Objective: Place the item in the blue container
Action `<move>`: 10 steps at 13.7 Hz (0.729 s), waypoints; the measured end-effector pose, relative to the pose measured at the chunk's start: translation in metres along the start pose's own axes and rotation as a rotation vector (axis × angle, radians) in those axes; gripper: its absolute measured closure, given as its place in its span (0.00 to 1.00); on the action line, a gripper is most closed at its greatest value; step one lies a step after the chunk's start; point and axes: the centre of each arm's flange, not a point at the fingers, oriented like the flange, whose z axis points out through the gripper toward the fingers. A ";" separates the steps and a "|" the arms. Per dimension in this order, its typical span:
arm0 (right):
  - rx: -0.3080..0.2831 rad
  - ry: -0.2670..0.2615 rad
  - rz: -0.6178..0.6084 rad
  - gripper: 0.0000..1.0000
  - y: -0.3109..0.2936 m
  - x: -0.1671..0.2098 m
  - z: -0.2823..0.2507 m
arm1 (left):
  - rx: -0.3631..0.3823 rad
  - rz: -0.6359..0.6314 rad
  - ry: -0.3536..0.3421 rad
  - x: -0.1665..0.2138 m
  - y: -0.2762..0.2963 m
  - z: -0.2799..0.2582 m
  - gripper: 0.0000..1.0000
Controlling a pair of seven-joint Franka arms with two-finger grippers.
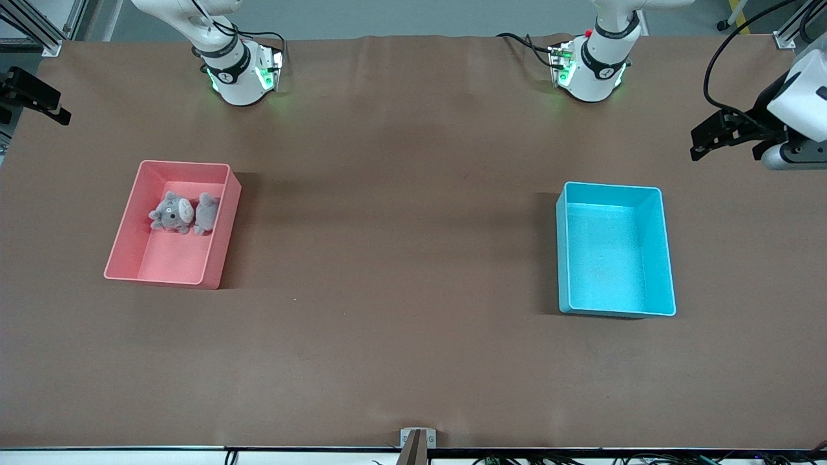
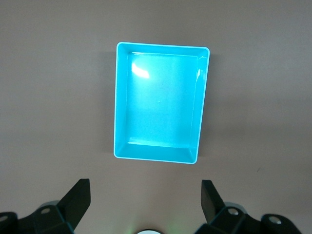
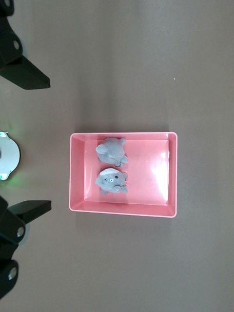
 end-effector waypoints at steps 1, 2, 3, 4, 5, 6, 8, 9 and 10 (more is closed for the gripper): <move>0.000 -0.001 0.001 0.00 0.000 0.000 0.000 | 0.000 0.000 -0.006 0.004 0.000 0.004 0.00; 0.000 -0.002 0.001 0.00 0.000 0.000 0.000 | 0.000 0.000 -0.011 0.007 0.000 0.007 0.00; 0.000 -0.003 0.001 0.00 0.000 0.000 0.000 | 0.000 0.000 -0.017 0.007 0.000 0.008 0.00; 0.000 -0.003 0.002 0.00 0.000 0.000 0.000 | 0.001 0.000 -0.022 0.007 0.000 0.008 0.00; 0.000 -0.004 0.002 0.00 0.000 0.000 0.000 | 0.001 0.000 -0.025 0.006 0.000 0.008 0.00; 0.000 -0.004 0.003 0.00 0.000 -0.001 0.000 | 0.001 -0.001 -0.027 0.006 0.000 0.007 0.00; 0.001 -0.007 0.004 0.00 0.000 -0.001 0.001 | 0.002 -0.001 -0.037 0.005 -0.001 0.008 0.00; 0.003 -0.011 0.003 0.00 0.000 -0.001 0.001 | 0.004 -0.001 -0.051 0.003 -0.001 0.009 0.00; 0.006 -0.017 0.002 0.00 -0.001 -0.002 0.001 | 0.005 -0.001 -0.063 0.002 -0.001 0.010 0.00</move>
